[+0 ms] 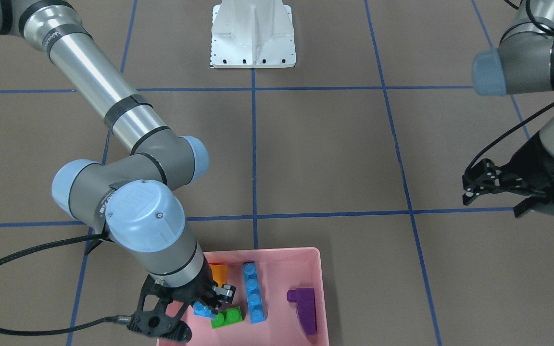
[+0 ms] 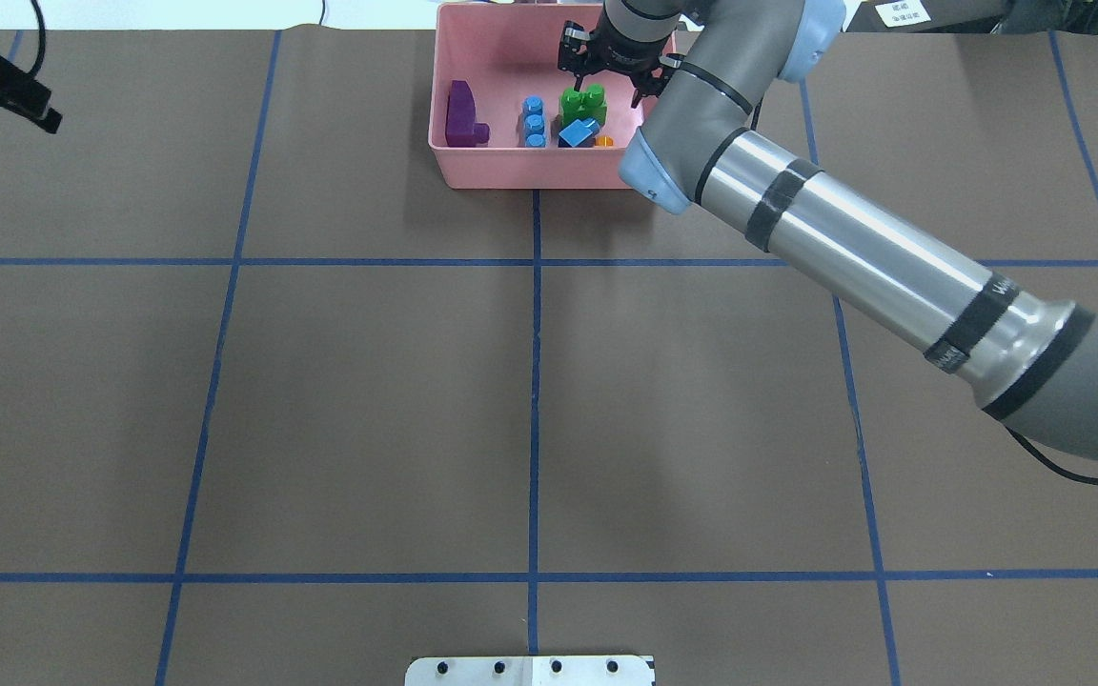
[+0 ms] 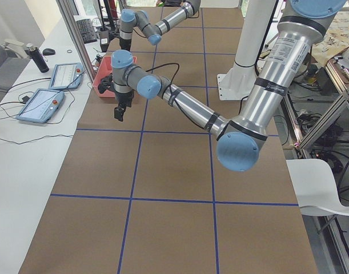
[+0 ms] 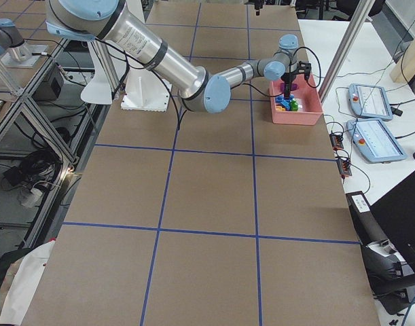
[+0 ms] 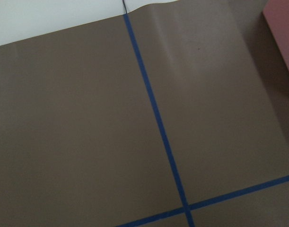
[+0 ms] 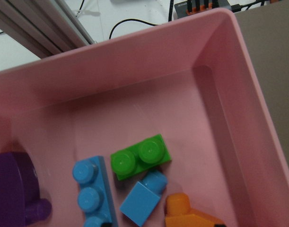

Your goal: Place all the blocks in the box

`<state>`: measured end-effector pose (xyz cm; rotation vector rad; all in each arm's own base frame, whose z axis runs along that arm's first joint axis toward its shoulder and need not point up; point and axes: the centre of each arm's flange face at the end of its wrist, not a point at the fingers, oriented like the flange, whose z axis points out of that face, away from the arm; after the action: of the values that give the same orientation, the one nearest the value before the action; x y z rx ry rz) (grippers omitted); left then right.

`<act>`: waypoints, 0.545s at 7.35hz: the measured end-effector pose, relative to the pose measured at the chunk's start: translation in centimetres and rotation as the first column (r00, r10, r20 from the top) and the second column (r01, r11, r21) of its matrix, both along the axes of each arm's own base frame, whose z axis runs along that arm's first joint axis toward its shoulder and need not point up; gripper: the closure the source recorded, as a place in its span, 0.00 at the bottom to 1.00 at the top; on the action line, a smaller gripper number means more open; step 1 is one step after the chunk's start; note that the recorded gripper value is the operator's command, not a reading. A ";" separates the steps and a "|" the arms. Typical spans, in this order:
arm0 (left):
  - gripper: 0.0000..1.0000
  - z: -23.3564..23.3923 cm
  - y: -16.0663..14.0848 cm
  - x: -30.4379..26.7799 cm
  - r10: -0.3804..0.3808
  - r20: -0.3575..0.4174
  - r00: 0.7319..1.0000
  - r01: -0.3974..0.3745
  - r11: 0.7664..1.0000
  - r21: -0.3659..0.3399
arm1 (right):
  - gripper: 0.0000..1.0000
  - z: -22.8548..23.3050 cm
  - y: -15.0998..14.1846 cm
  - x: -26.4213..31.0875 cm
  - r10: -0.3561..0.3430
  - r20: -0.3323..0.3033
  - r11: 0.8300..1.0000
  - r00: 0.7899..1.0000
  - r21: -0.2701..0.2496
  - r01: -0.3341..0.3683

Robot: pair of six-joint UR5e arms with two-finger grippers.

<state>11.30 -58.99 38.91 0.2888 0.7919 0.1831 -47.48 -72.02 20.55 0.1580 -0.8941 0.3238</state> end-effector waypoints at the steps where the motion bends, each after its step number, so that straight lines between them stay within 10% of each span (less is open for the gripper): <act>1: 0.00 2.9 2.6 -2.5 0.018 0.023 1.000 -0.018 1.000 0.002 | 0.00 0.8 1.8 3.2 -0.030 -0.021 1.000 0.999 -0.005 0.030; 4: 0.00 9.2 8.8 -8.7 0.066 0.086 0.994 -0.062 0.997 -0.049 | 0.00 4.6 6.8 16.2 -0.142 -0.111 0.990 0.984 -0.019 0.141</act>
<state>2.64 -50.21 48.06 0.2104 0.7176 0.2362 -31.28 -65.24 25.17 0.1008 -0.7881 0.1852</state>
